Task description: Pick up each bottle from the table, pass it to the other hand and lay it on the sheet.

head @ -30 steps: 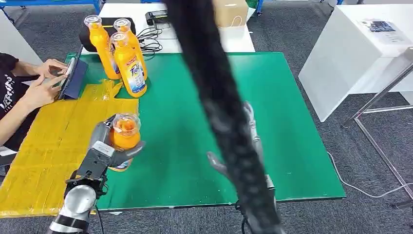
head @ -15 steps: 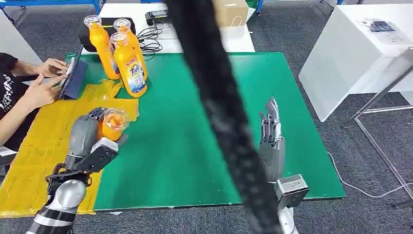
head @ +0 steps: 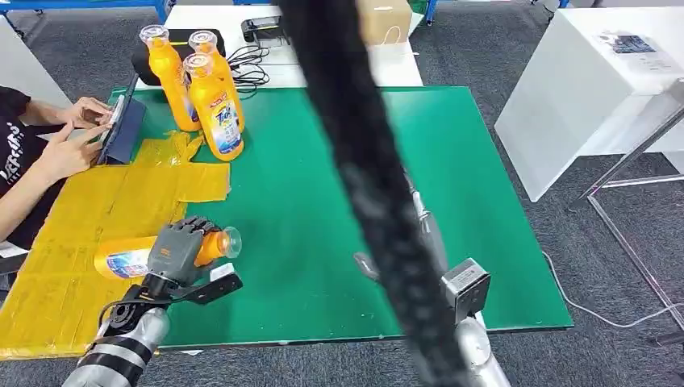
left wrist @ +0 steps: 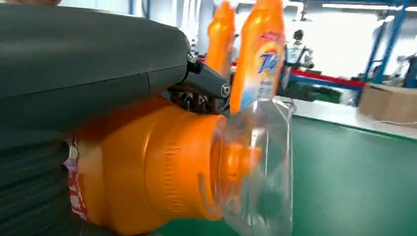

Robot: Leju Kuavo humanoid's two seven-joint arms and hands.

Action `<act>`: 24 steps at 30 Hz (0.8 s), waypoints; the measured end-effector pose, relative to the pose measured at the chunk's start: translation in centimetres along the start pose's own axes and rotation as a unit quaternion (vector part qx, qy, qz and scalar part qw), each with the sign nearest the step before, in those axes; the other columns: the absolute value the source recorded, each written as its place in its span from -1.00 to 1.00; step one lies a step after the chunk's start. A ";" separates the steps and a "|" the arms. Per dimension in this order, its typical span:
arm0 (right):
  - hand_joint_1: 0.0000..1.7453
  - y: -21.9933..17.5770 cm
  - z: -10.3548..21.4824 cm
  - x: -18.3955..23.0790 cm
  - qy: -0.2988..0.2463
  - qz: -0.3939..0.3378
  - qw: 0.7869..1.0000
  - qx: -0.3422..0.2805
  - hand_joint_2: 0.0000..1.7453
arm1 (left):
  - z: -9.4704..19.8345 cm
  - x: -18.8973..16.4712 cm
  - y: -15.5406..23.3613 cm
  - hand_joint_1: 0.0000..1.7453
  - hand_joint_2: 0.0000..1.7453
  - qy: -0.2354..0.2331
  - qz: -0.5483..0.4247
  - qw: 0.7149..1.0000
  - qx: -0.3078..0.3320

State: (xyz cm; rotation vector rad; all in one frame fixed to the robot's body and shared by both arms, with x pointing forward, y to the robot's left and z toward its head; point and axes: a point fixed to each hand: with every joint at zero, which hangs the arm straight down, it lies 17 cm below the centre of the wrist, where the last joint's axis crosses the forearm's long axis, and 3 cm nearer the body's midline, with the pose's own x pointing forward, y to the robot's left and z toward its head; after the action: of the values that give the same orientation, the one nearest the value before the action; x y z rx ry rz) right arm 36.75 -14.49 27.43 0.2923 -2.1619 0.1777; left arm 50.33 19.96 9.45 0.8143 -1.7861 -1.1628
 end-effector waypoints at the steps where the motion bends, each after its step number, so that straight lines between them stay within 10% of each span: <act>1: -1.00 0.2 0.2 -0.4 0.005 0.002 1.000 0.004 1.00 | -0.1 -0.6 -0.1 1.00 1.00 0.006 -0.010 1.000 -0.001; 5: -1.00 0.9 0.6 -1.6 0.020 0.000 1.000 0.016 1.00 | 0.3 -2.6 -1.1 0.92 1.00 0.024 -0.041 0.999 -0.013; 6: -1.00 1.0 0.7 -1.8 0.024 -0.001 1.000 0.019 1.00 | 0.4 -3.0 -1.3 -0.70 1.00 0.028 -0.044 0.999 -0.015; 7: -1.00 1.2 0.8 -2.0 0.026 -0.002 0.999 0.021 1.00 | 0.5 -3.3 -1.4 -1.00 1.00 0.032 -0.045 0.998 -0.015; 24: -1.00 2.5 1.8 -4.2 0.058 -0.007 0.997 0.040 1.00 | 1.6 -5.7 -2.4 -1.00 1.00 0.091 -0.043 0.995 -0.010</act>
State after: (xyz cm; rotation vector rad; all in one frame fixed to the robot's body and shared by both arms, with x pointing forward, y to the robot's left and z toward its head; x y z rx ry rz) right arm 36.93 -11.93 22.89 0.3347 -2.0407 0.2687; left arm 51.62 24.58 5.19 0.9621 -1.6008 -1.1226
